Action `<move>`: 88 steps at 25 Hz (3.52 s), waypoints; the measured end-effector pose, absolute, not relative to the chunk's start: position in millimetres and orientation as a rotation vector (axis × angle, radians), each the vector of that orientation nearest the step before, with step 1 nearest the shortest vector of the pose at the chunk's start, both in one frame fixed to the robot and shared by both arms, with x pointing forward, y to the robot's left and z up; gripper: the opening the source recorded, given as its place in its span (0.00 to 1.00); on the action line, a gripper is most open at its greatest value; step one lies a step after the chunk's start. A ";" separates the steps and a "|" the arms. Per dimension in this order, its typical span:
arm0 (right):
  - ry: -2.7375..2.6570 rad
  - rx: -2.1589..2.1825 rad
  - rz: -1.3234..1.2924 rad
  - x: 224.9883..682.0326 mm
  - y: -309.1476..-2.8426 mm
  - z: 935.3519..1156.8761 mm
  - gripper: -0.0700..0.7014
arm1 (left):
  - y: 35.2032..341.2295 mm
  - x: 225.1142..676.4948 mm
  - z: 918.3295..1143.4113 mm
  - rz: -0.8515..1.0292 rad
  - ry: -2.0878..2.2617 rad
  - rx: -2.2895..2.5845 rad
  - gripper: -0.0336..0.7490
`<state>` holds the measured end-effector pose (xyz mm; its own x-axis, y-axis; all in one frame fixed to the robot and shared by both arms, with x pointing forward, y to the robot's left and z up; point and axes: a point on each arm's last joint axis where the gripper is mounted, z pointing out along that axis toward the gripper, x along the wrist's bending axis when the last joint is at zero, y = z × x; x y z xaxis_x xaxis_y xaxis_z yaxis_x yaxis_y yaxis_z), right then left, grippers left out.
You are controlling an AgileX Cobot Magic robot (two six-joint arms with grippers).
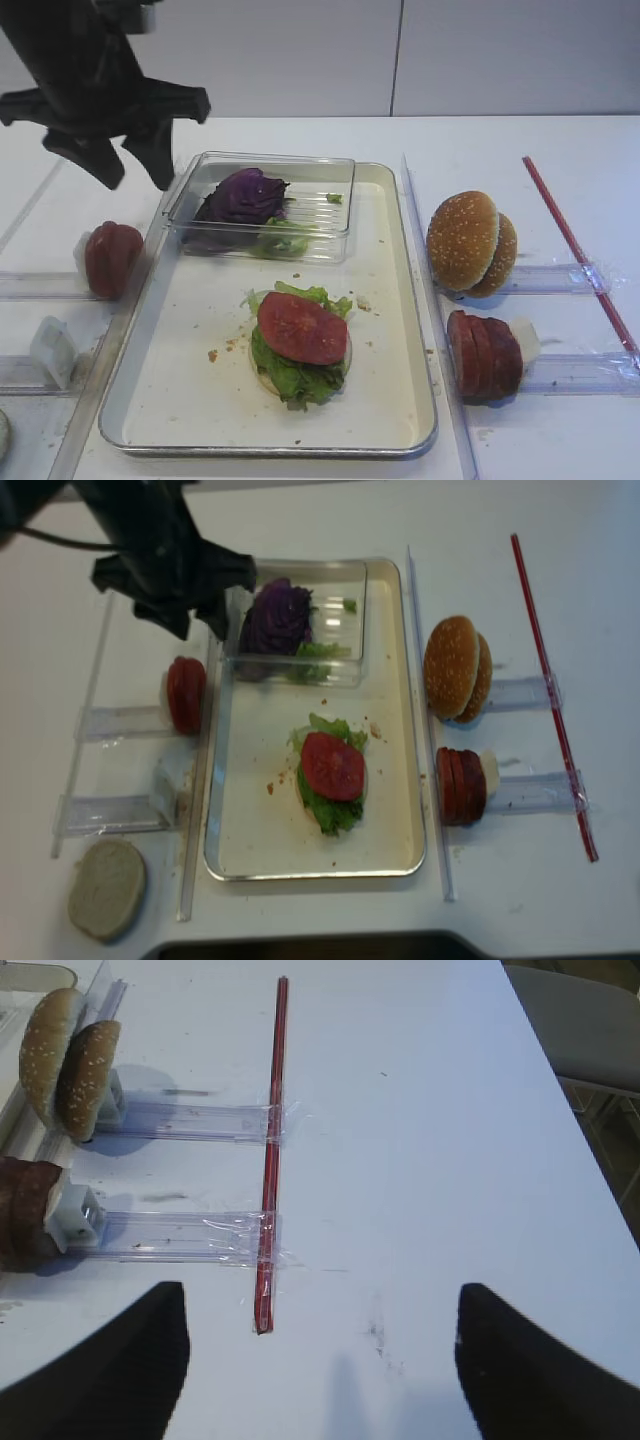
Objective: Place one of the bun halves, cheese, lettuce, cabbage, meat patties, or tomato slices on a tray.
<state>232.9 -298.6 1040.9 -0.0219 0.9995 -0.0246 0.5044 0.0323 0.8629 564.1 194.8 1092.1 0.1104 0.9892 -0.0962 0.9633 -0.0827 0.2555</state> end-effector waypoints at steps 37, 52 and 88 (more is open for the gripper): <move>1.613 1.556 0.899 232.9 -298.6 1040.9 0.82 | 301.4 323.5 1107.9 0.605 1.918 1.892 0.47; 1.613 1.556 0.899 232.9 -298.6 1040.9 0.82 | 307.3 243.5 1057.2 0.741 1.745 1.759 0.47; 1.614 1.554 0.898 232.9 -298.6 1040.9 0.82 | 298.5 227.0 1039.7 0.818 1.443 1.769 0.45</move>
